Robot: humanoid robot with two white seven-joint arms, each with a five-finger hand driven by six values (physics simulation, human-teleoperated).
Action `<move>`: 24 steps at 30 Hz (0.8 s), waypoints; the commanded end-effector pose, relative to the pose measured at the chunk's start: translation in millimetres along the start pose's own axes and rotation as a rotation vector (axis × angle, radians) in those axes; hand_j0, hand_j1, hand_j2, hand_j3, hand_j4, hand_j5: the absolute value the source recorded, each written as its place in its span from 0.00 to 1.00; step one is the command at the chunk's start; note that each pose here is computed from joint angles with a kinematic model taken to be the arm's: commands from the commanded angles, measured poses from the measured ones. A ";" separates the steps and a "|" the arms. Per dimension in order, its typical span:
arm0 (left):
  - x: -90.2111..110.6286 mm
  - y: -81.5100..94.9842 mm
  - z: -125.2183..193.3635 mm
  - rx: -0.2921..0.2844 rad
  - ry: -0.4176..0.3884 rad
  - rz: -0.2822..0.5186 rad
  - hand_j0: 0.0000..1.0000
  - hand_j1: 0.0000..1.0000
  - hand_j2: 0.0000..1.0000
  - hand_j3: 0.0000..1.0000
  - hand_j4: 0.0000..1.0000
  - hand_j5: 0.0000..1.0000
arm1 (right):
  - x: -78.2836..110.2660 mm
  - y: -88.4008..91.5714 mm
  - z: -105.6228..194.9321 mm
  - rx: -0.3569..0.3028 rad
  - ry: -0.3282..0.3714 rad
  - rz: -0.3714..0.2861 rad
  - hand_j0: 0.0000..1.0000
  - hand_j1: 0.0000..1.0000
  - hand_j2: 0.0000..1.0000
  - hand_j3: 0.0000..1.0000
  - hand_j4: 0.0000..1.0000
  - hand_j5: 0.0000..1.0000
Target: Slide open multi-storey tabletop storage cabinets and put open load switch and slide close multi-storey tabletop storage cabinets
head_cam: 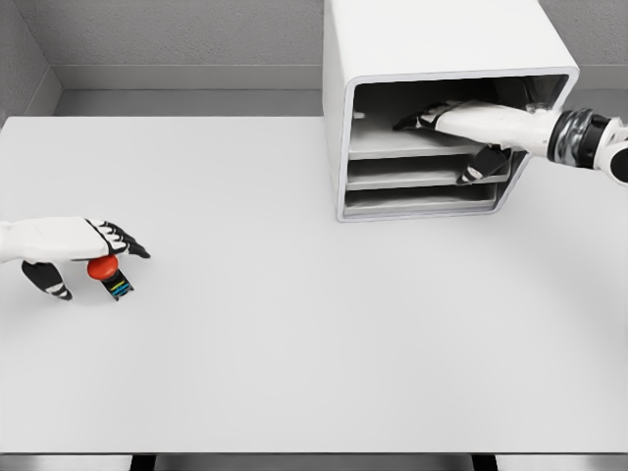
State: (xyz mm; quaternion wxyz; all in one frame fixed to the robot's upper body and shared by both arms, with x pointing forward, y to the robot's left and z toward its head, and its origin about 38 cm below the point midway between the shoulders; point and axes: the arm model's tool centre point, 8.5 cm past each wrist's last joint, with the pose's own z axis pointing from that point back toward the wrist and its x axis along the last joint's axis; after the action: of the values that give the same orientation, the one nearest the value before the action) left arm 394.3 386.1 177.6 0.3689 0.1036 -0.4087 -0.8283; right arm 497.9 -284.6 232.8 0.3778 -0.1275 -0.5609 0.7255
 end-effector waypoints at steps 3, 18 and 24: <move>0.3 -1.7 -0.9 -0.002 -0.003 0.007 1.00 1.00 1.00 1.00 1.00 1.00 | 23.4 8.7 -1.0 0.068 -0.096 0.163 1.00 1.00 1.00 1.00 1.00 1.00; 3.4 -0.9 -2.8 -0.001 -0.013 0.003 0.96 0.96 0.96 0.96 0.96 0.96 | 36.7 8.3 26.9 0.061 -0.111 0.223 1.00 1.00 1.00 1.00 1.00 1.00; 10.1 -1.6 -3.1 -0.010 -0.029 -0.012 0.71 0.71 0.71 0.71 0.71 0.71 | 34.4 13.3 42.3 0.072 -0.093 0.232 1.00 1.00 1.00 1.00 1.00 1.00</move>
State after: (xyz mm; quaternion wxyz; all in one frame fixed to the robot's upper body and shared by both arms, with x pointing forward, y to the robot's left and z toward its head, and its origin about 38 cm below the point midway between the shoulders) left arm 388.9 378.9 174.9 0.3596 0.0938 -0.4085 -0.8337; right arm 446.4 -295.7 240.4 0.2817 -0.1491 -0.5322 0.7844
